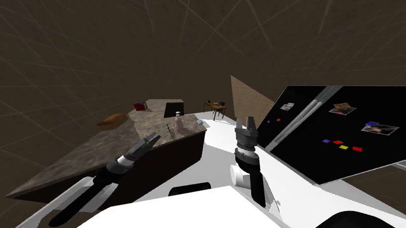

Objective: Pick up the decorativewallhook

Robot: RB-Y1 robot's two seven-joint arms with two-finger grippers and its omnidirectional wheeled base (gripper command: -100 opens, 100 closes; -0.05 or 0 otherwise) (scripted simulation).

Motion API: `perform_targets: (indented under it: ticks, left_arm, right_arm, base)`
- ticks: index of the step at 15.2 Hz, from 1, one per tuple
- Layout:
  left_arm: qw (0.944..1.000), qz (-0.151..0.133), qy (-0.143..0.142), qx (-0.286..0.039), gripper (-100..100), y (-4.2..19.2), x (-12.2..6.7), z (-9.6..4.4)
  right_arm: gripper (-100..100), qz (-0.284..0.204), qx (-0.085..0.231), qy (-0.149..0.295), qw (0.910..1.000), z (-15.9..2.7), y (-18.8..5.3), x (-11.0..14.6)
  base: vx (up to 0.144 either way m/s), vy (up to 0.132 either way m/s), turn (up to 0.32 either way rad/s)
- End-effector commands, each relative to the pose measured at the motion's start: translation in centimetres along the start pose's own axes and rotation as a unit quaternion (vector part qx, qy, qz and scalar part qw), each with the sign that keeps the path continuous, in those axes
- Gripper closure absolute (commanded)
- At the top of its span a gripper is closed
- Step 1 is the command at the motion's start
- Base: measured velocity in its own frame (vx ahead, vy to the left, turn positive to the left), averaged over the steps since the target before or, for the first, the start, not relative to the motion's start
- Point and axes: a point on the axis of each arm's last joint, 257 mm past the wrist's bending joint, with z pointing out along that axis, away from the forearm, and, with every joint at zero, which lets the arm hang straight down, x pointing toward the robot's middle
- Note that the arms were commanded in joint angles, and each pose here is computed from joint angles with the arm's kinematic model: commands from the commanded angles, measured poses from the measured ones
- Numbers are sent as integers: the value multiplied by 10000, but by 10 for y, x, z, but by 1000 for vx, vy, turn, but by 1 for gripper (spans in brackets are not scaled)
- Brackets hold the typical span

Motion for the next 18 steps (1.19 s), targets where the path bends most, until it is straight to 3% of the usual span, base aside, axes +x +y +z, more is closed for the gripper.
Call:
perform_targets:
  ticks: [1,2,4,5,7,8,10,11,13,14,16,17,18]
  left_arm:
    - [9987,392,329,36,-100,10,10,-9]
    - [9956,742,542,165,-100,13,16,-13]
    - [9934,879,729,102,-100,23,23,-20]
    - [9860,1305,1002,264,-100,27,30,-26]
    - [9840,1360,1136,181,-100,37,34,-33]
    - [9726,1798,1427,359,-100,42,41,-41]
    - [9705,1828,1546,273,-100,53,45,-48]
    - [9558,2242,1851,445,-100,60,51,-58]
    - [9532,2275,1956,377,-100,69,53,-65]
    - [9353,2664,2259,567,-100,77,58,-77]
    - [9322,2695,2365,492,-100,86,60,-84]
    - [9112,3063,2668,680,-100,95,63,-98]
    - [9080,3082,2770,616,-100,103,65,-105]
  right_arm:
    - [0,0,0,0,10000,0,0,0]
    - [0,0,0,0,10000,0,0,0]
    - [0,0,0,0,10000,0,0,0]
    - [0,-1,1,0,10000,0,0,0]
    - [0,0,0,0,10000,0,0,0]
    - [0,-1,1,0,10000,0,0,0]
    - [0,0,0,0,10000,0,0,0]
    - [0,-1,1,0,10000,0,0,0]
    - [0,-1,0,0,10000,0,0,0]
    - [0,-1,1,0,10000,0,0,0]
    - [0,-1,0,0,10000,0,0,0]
    - [0,-1,1,0,10000,0,0,0]
    - [0,-1,0,0,10000,0,0,0]
  base:
    - [-4,-33,-240]
    - [2,-35,-310]
    - [1,-27,-167]
    - [3,-31,-235]
    - [3,-21,-146]
    - [10,-27,-227]
    - [9,-19,-184]
    - [10,-22,-205]
    - [13,-17,-176]
    - [16,-24,-271]
    - [17,-17,-185]
    - [17,-17,-211]
    - [19,-16,-248]
